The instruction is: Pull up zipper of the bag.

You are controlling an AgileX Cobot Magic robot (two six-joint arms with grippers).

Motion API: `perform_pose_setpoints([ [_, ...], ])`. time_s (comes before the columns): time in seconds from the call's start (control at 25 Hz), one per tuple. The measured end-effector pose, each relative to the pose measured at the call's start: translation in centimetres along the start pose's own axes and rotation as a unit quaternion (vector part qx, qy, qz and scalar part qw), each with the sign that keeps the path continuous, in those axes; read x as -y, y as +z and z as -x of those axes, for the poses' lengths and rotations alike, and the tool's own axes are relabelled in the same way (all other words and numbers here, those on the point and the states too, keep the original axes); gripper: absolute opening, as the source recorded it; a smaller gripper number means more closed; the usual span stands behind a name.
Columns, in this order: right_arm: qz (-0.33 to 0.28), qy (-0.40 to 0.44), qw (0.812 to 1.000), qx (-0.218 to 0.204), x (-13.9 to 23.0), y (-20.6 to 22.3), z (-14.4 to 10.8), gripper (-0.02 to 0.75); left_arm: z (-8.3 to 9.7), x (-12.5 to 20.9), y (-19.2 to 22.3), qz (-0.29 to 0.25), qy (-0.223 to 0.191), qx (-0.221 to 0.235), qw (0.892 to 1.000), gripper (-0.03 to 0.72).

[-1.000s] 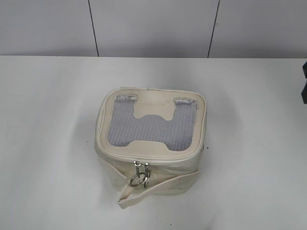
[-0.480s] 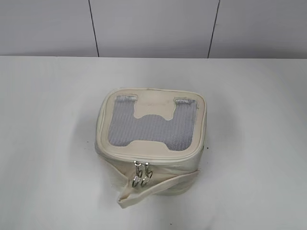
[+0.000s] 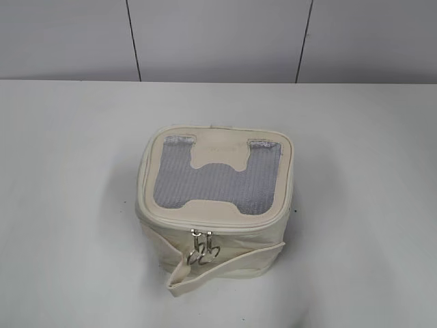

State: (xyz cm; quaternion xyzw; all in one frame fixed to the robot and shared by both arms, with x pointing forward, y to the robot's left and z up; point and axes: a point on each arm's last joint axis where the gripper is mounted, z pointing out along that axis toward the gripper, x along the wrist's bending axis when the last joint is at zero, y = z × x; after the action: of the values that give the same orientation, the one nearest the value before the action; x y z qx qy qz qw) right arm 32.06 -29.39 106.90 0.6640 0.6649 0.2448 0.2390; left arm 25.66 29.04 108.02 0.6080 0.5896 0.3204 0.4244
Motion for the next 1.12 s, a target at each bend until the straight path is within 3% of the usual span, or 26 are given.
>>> perform_pose_setpoints([
  [0.12,0.04,0.002,0.999,-0.006,2.5,-0.8,0.4,0.587,0.1,0.9,-1.3,0.023,0.009,0.003,1.0,0.372],
  [0.52,0.198,-0.034,0.979,-0.047,7.4,-4.3,0.9,0.587,0.3,2.6,-2.1,0.019,0.038,0.012,0.999,0.371],
  [0.68,0.207,-0.062,0.974,-0.067,7.7,-4.5,0.5,0.587,0.3,2.7,-1.9,0.016,0.044,0.014,0.999,0.371],
  [1.12,0.205,-0.067,0.974,-0.068,7.6,-4.4,0.4,0.587,0.3,2.7,-1.9,0.016,0.045,0.014,0.999,0.371],
])
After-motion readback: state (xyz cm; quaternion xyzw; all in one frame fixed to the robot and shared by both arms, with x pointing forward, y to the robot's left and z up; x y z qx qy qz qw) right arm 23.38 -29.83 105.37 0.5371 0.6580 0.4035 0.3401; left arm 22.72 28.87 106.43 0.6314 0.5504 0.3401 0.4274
